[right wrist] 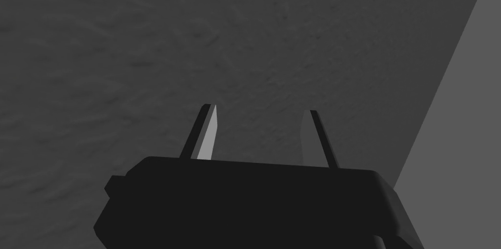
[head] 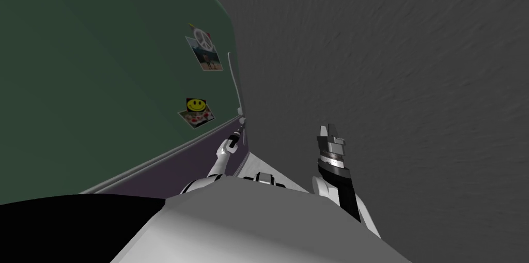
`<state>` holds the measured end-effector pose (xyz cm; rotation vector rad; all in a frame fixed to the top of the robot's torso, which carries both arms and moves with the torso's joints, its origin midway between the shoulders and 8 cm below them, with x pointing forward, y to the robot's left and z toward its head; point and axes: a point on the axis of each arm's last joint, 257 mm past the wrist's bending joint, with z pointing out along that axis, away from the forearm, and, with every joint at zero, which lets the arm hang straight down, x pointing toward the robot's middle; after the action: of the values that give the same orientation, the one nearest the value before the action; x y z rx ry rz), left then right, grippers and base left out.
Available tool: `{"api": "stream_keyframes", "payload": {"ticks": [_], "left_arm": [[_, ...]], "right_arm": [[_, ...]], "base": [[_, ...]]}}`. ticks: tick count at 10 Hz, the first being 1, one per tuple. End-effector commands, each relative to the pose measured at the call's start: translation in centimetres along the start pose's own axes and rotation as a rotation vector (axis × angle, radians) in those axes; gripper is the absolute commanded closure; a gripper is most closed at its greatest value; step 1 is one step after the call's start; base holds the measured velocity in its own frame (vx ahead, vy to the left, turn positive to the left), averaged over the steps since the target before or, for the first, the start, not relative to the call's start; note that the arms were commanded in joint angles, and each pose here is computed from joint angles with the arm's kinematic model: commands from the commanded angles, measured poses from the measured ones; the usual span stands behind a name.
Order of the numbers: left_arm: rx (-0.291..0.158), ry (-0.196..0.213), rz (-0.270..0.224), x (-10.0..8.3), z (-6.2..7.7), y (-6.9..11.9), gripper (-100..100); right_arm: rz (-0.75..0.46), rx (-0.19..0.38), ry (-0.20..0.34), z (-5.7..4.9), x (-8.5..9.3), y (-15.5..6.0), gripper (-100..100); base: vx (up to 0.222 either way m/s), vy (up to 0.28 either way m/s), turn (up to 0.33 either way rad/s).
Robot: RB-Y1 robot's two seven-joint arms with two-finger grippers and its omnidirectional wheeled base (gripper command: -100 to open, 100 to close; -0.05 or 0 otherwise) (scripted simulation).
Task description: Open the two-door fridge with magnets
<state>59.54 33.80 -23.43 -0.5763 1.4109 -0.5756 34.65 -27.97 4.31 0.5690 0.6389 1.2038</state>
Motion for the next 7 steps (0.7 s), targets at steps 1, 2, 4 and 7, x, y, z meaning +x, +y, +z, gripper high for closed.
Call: {"api": "stream_keyframes", "payload": {"ticks": [1,2,4,7], "left_arm": [[0.017,0.018,-0.003,0.0,-1.1,0.4,100],[0.021,0.023,-0.004,0.0,-1.3,0.4,100],[-0.004,0.033,0.007,0.3,-0.7,1.0,-100],[-0.038,0.051,0.024,0.5,-0.3,1.9,-100]], "right_arm": [[0.000,0.000,0.000,0.0,0.0,0.0,0],[0.000,0.000,0.000,0.0,0.0,0.0,0],[0.000,0.000,0.000,0.0,0.0,0.0,0],[0.000,0.000,0.000,0.0,0.0,0.0,0]], "base": [[0.018,-0.080,0.132],[0.032,-0.066,0.088],[0.013,-0.018,-0.025],[0.004,-0.005,-0.039]]}}
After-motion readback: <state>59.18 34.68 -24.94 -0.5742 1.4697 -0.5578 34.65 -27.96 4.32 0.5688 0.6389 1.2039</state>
